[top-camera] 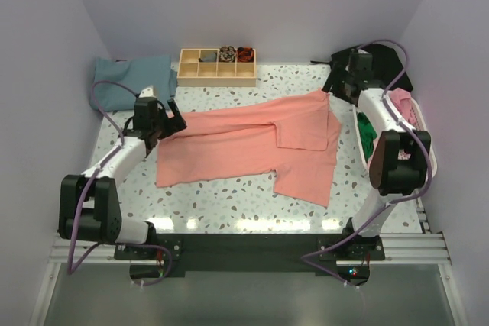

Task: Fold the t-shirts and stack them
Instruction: Fold the flattened tshirt in 1/3 of the way

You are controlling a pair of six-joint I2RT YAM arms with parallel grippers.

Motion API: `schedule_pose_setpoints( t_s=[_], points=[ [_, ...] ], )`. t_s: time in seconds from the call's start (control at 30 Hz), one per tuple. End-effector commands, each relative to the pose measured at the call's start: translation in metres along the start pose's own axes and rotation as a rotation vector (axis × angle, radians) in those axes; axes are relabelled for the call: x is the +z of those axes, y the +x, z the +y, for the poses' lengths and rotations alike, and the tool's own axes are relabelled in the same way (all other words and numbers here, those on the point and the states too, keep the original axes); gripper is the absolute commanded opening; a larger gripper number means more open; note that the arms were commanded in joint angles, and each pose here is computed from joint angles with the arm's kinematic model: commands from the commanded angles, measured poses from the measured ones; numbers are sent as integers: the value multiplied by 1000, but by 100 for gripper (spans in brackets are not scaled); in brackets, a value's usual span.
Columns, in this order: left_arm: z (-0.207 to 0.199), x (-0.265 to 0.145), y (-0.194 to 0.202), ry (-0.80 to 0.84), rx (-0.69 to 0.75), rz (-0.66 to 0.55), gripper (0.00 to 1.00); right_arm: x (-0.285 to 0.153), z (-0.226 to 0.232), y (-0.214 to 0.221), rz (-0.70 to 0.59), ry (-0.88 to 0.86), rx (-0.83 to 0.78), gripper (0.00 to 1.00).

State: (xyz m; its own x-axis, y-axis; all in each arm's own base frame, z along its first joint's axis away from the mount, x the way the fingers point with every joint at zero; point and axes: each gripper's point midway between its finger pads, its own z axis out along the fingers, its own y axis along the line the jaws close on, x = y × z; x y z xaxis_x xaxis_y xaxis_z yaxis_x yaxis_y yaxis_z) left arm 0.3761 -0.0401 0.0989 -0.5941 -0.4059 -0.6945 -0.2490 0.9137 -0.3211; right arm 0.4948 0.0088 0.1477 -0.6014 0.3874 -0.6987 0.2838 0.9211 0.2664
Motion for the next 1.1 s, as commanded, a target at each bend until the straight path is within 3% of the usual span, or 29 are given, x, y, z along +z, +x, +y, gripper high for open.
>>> schedule_pose_setpoints(
  t_s=[0.0, 0.4, 0.7, 0.97, 1.07],
  points=[
    [-26, 10, -22, 90, -47, -29, 100, 23, 29, 53, 152, -124, -3, 69],
    [-29, 61, -2, 135, -59, 6, 100, 49, 9, 134, 335, -83, 11, 68],
    [37, 70, 28, -186, -18, 109, 100, 7, -57, 182, 416, 208, -21, 67],
    [13, 88, -18, -108, -19, 13, 100, -13, -54, 140, 260, 203, -67, 68],
    [10, 92, -22, -106, -14, 24, 100, -24, -37, 124, 206, 111, -62, 68]
  ],
)
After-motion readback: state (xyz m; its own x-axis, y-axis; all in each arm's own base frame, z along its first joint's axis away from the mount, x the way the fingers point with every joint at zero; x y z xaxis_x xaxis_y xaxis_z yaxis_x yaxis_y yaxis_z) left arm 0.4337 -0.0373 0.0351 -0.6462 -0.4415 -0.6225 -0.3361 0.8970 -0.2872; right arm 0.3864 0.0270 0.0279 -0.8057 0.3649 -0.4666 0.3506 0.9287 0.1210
